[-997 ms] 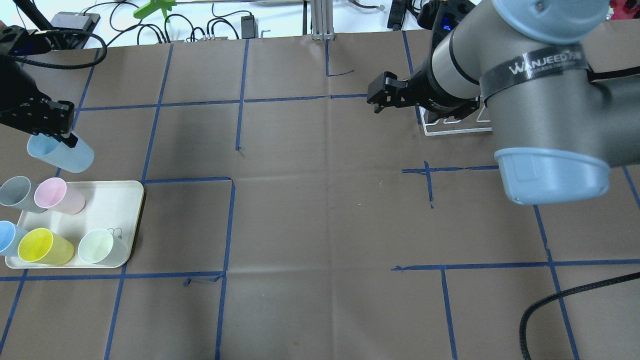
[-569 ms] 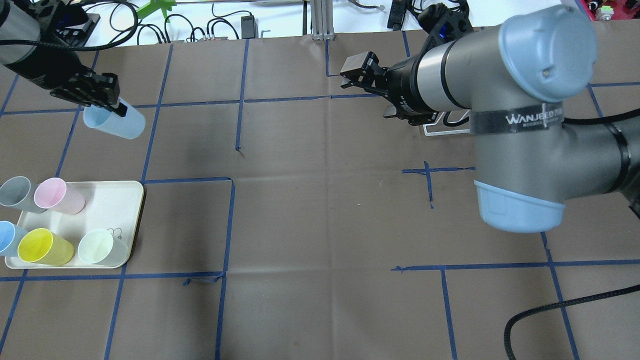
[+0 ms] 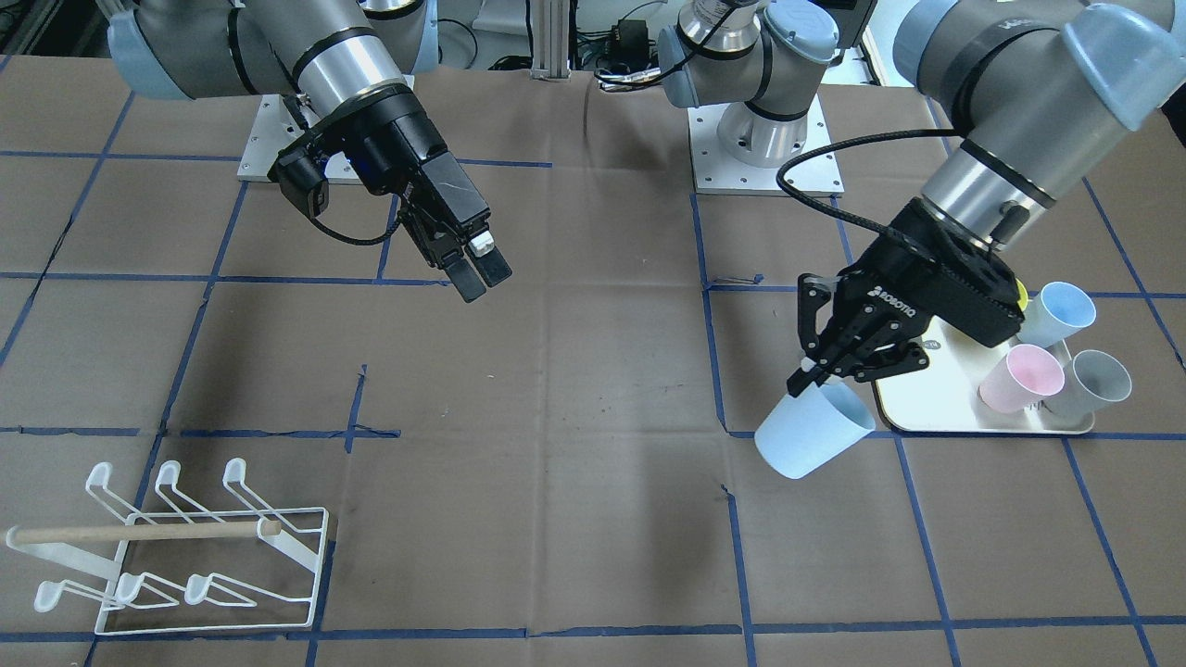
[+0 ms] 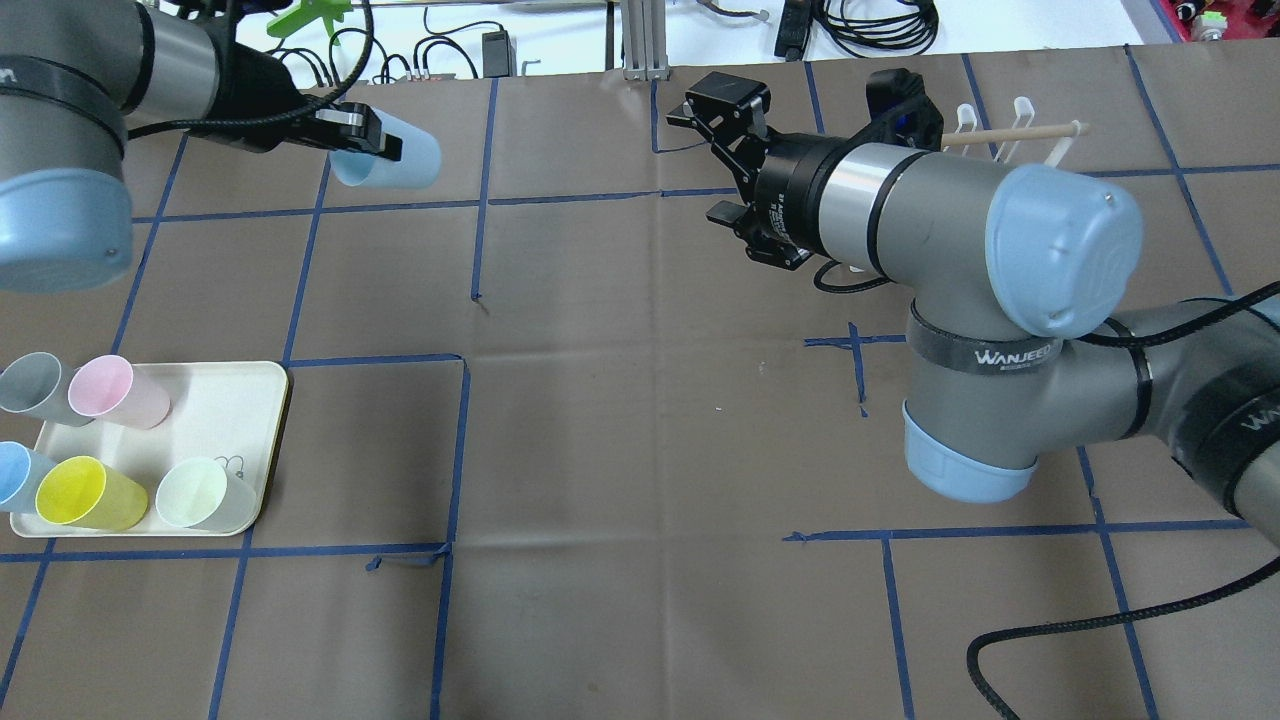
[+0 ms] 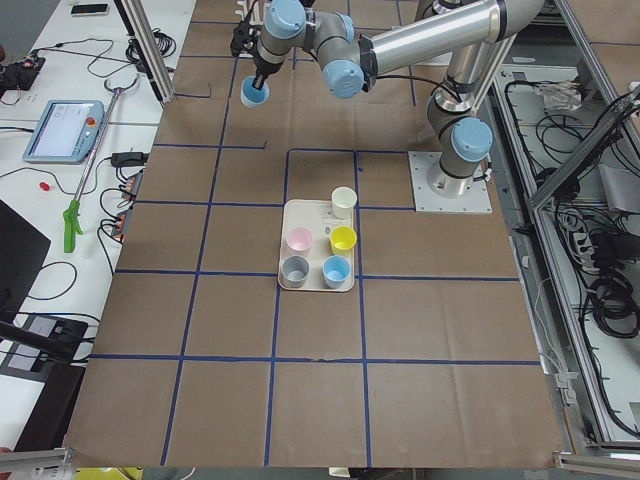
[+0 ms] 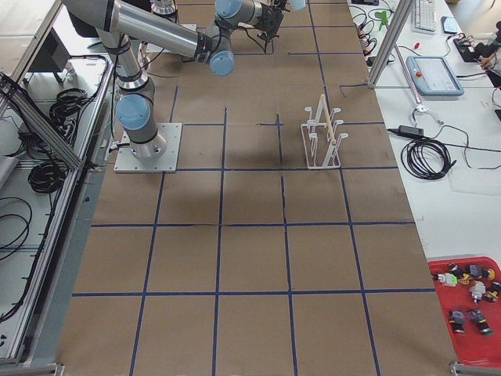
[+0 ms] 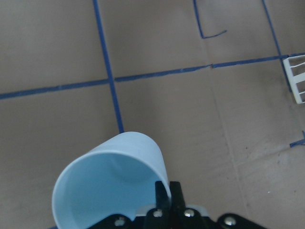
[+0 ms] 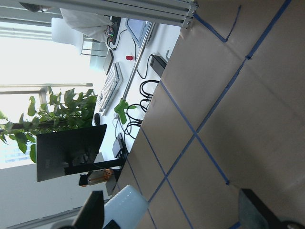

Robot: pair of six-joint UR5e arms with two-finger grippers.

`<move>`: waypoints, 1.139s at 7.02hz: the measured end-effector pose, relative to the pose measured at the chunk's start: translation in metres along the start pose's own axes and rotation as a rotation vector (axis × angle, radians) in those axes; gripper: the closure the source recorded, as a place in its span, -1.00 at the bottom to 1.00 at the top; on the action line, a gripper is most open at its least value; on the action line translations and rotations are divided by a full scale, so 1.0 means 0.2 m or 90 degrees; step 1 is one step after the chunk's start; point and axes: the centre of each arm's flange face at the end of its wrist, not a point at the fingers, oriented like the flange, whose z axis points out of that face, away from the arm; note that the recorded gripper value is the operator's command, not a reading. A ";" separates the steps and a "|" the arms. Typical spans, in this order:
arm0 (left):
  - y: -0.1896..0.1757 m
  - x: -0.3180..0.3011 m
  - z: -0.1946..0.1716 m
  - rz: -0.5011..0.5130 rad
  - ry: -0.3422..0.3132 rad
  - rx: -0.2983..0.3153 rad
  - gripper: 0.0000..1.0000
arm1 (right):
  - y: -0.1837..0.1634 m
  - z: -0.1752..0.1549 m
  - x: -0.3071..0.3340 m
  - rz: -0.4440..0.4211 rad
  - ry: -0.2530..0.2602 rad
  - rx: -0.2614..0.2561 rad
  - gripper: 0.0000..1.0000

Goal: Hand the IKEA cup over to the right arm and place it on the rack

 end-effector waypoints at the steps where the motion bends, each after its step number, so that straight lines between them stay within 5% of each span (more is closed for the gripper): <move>1: 0.06 0.07 0.08 0.044 0.025 0.061 1.00 | 0.00 0.03 0.05 0.045 -0.036 0.000 -0.99; 4: 0.37 0.23 0.23 0.145 0.090 0.226 1.00 | -0.04 0.18 0.18 0.084 -0.070 0.000 -1.00; 6: 0.54 0.27 0.34 0.193 0.137 0.295 1.00 | -0.07 0.22 0.20 0.090 -0.063 0.016 -1.00; 8: 0.56 0.31 0.41 0.167 0.168 0.342 0.98 | -0.08 0.23 0.21 0.097 -0.048 0.013 -1.00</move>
